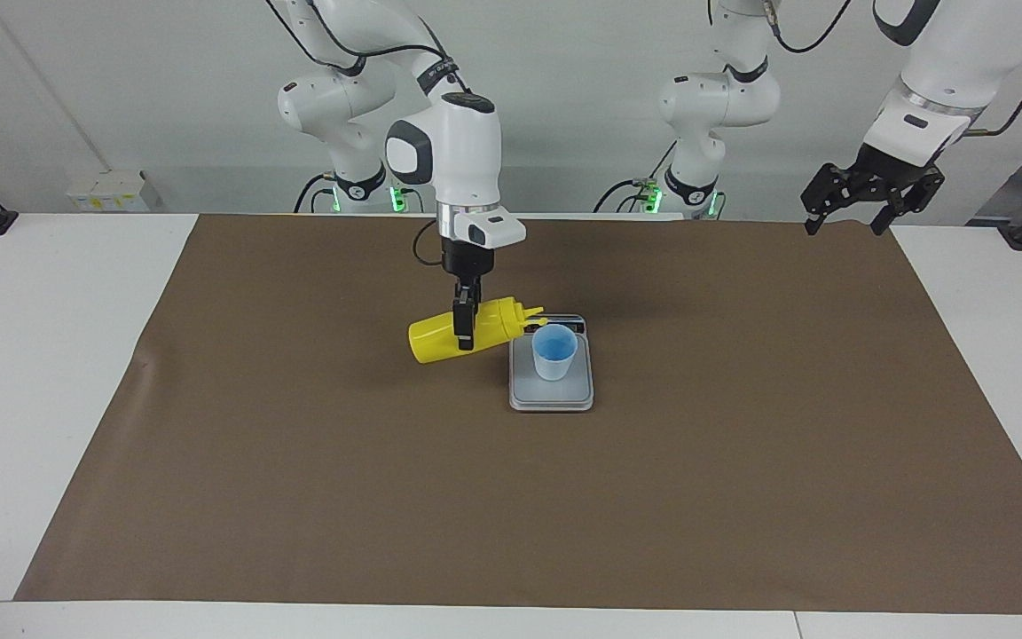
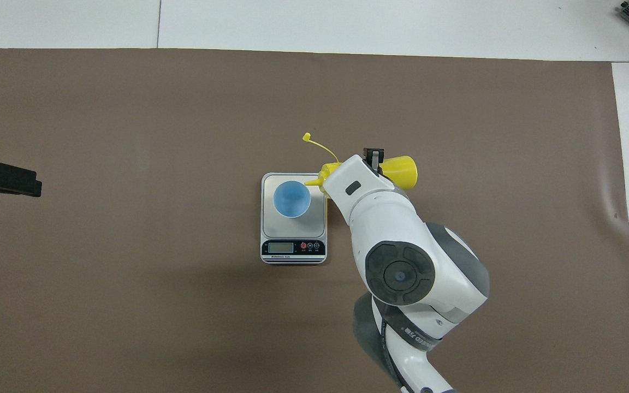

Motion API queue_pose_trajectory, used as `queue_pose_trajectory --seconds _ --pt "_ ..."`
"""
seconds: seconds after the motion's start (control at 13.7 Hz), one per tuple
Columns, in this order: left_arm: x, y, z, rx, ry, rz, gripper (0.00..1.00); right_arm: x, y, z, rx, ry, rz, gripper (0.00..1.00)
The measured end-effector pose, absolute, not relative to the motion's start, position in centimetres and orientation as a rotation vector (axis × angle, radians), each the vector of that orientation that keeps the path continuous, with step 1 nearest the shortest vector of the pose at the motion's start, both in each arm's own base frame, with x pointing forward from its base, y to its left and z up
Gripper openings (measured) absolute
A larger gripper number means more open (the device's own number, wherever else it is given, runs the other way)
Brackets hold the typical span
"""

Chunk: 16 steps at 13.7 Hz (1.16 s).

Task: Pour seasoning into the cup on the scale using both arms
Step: 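Tilt the bottle nozzle down over the blue cup with the right gripper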

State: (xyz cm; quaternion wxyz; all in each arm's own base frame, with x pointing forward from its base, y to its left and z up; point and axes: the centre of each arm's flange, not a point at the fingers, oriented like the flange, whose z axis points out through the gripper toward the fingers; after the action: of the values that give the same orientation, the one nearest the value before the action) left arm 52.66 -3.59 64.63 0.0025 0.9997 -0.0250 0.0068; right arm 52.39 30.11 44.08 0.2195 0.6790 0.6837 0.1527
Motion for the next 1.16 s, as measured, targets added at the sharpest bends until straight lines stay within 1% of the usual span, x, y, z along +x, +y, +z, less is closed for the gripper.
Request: queue_pose_trajectory --seconds 0.22,0.51,0.87,1.16 --pt "52.7 -3.6 64.6 3.135 -0.078 0.021 1.00 52.4 31.6 43.7 1.757 1.894 0.344 0.48" --pt "52.7 -3.7 64.6 3.135 -0.078 0.021 1.00 52.6 31.9 42.6 1.662 1.840 0.254 0.48" --pt "52.6 -3.6 64.6 3.135 -0.072 0.015 1.00 51.2 34.7 40.9 1.520 1.822 0.148 0.48" --pt "52.6 -3.5 64.6 3.135 -0.068 0.011 1.00 49.8 37.9 39.1 1.451 1.713 0.088 0.48"
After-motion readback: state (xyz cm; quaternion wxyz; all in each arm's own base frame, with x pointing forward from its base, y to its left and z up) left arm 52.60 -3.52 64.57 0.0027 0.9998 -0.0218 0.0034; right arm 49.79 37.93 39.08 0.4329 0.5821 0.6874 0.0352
